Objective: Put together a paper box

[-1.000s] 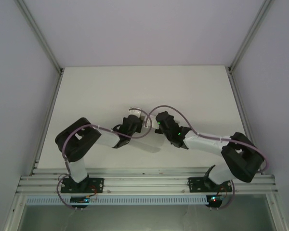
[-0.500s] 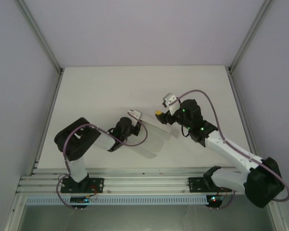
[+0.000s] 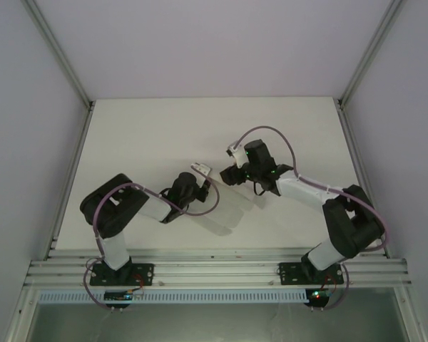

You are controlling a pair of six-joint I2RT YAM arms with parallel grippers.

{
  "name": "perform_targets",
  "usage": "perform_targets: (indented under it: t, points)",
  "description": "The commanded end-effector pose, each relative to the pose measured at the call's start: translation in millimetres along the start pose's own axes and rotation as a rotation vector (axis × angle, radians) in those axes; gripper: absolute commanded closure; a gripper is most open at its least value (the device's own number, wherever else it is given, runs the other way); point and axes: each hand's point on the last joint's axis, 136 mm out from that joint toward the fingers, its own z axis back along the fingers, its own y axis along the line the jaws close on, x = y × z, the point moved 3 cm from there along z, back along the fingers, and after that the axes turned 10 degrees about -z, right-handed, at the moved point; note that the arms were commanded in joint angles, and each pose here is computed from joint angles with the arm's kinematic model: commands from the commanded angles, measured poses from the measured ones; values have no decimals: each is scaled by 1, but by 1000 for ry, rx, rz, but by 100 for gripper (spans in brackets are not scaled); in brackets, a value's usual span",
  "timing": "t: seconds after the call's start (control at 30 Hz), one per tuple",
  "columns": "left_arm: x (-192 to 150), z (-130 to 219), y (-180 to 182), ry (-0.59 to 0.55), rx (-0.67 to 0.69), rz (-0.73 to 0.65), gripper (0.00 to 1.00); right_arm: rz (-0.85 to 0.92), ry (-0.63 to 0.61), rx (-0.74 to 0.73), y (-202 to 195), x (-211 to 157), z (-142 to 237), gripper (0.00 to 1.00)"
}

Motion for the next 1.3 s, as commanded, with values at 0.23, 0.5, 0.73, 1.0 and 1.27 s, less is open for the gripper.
perform_targets:
  t: [0.23,0.5,0.73,1.0,1.27]
  points:
    - [3,16,-6,65,-50,3,72,171,185,-165,-4,-66,-13,38]
    - [21,26,3,19,-10,2,70,211,143,-197,-2,-62,-8,37]
    - [15,14,10,61,53,-41,100,181,132,-165,3,-57,-6,37]
    - [35,36,37,49,217,70,100,-3,-130,-261,0,20,53,17]
    - [49,83,60,37,337,199,100,-54,-276,-258,0,32,137,1]
